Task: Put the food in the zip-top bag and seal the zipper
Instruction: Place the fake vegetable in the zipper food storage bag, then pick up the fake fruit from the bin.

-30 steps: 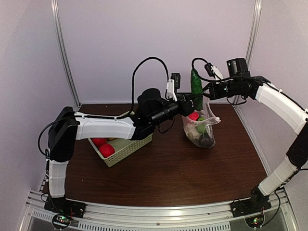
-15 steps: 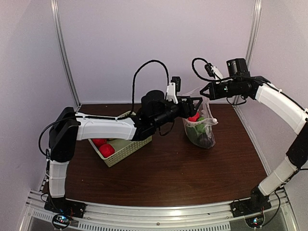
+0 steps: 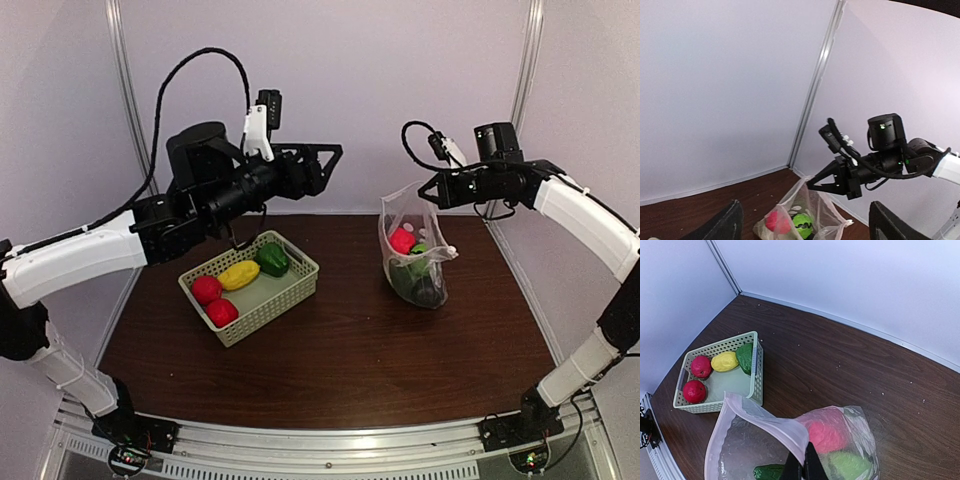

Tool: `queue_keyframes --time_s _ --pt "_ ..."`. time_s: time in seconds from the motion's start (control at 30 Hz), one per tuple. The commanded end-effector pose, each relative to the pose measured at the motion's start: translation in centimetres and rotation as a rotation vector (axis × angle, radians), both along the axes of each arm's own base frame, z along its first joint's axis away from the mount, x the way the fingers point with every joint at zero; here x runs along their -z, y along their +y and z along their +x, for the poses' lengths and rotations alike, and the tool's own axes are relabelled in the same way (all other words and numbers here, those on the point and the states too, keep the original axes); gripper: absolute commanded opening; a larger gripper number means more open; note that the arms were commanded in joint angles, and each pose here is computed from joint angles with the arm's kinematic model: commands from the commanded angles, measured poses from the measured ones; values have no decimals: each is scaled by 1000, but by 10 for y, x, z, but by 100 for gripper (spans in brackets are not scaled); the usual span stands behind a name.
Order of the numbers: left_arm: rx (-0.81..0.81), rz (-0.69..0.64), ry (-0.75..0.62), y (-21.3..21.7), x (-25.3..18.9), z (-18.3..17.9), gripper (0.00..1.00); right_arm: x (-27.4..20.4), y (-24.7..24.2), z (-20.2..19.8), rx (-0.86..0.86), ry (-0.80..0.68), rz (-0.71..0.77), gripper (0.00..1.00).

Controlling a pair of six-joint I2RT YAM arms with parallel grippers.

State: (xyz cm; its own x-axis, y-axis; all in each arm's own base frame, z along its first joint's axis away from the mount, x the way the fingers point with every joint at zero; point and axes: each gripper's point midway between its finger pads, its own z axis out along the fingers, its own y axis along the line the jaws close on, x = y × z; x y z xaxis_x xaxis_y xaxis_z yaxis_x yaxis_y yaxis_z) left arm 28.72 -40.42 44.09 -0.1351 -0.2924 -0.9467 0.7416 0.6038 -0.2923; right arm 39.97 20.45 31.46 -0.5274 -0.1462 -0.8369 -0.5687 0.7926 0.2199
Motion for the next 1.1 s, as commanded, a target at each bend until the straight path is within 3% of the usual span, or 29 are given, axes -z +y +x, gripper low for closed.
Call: queue_keyframes --time_s 0.0,0.1,0.23,0.33,0.43,0.73,1.07 --pt "-301 503 297 68 135 35 86 -16 -5 -3 3 -68 16 0" --pt "-468 590 456 129 179 37 84 -10 -5 -3 3 -60 15 0" --pt "-500 572 636 177 226 32 79 -5 -6 -3 0 -52 12 0" --pt "-489 560 791 196 263 24 79 -3 -6 -3 -4 -46 14 0" --pt "-525 654 900 210 296 16 78 -1 -5 -4 -6 -44 16 0" --pt "-549 766 1032 222 328 7 80 1 -7 -6 -8 -46 12 0" --pt "-545 836 1076 225 355 15 82 2 -7 -9 -12 -44 18 0"
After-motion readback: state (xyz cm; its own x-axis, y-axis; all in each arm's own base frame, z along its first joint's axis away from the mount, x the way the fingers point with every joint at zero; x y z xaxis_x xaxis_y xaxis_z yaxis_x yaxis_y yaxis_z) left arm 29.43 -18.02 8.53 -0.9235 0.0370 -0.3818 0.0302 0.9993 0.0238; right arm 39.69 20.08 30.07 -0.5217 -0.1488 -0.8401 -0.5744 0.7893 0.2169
